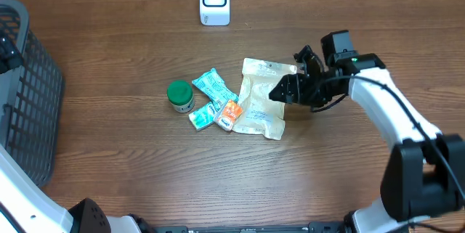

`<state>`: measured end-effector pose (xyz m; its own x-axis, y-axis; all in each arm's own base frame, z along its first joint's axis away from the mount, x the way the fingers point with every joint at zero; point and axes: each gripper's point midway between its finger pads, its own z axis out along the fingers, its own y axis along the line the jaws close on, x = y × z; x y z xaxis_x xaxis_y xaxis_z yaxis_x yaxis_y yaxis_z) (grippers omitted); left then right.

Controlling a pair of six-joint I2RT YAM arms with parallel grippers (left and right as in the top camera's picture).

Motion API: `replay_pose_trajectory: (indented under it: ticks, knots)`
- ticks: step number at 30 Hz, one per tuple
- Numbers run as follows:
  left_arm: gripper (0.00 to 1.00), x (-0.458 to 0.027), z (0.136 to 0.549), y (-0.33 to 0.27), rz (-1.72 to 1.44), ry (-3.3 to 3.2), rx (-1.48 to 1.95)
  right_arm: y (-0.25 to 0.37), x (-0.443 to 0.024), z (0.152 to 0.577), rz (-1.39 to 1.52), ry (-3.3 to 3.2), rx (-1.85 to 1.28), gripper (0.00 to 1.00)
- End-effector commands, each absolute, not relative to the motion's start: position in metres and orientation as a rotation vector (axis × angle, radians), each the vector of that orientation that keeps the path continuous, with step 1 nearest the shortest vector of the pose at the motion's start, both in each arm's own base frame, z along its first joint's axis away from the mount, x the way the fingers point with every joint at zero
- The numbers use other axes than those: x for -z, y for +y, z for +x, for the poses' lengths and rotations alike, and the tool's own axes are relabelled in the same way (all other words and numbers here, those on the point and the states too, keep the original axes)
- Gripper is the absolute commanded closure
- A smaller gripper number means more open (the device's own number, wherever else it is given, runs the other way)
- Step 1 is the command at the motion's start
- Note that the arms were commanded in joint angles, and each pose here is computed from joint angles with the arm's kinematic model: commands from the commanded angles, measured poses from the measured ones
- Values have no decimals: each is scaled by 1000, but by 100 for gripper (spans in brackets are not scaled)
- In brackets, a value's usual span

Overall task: Scan the item barcode
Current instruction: 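Reach the right gripper toward the clear bag on the table, then grasp the clear bag's edge with the right gripper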

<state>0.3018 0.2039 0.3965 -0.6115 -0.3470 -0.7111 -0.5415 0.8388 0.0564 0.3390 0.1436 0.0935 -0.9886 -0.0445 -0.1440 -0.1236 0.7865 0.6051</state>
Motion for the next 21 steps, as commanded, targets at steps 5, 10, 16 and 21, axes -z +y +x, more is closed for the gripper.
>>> replay_pose_trajectory:
  ticks: [5, 10, 16, 21]
  knots:
    - [0, -397, 302, 203, -659, 2274, -330, 112, -80, 356, -173, 2753, -1134, 18]
    - [0, -397, 302, 203, -659, 2274, -330, 111, -54, 350, -189, 2774, -1151, 17]
    - [0, -397, 302, 203, -659, 2274, -330, 116, -27, 349, -119, 2786, -1215, 17]
    - [0, -397, 302, 203, -659, 2274, -330, 126, -5, 345, -42, 2820, -1248, 17]
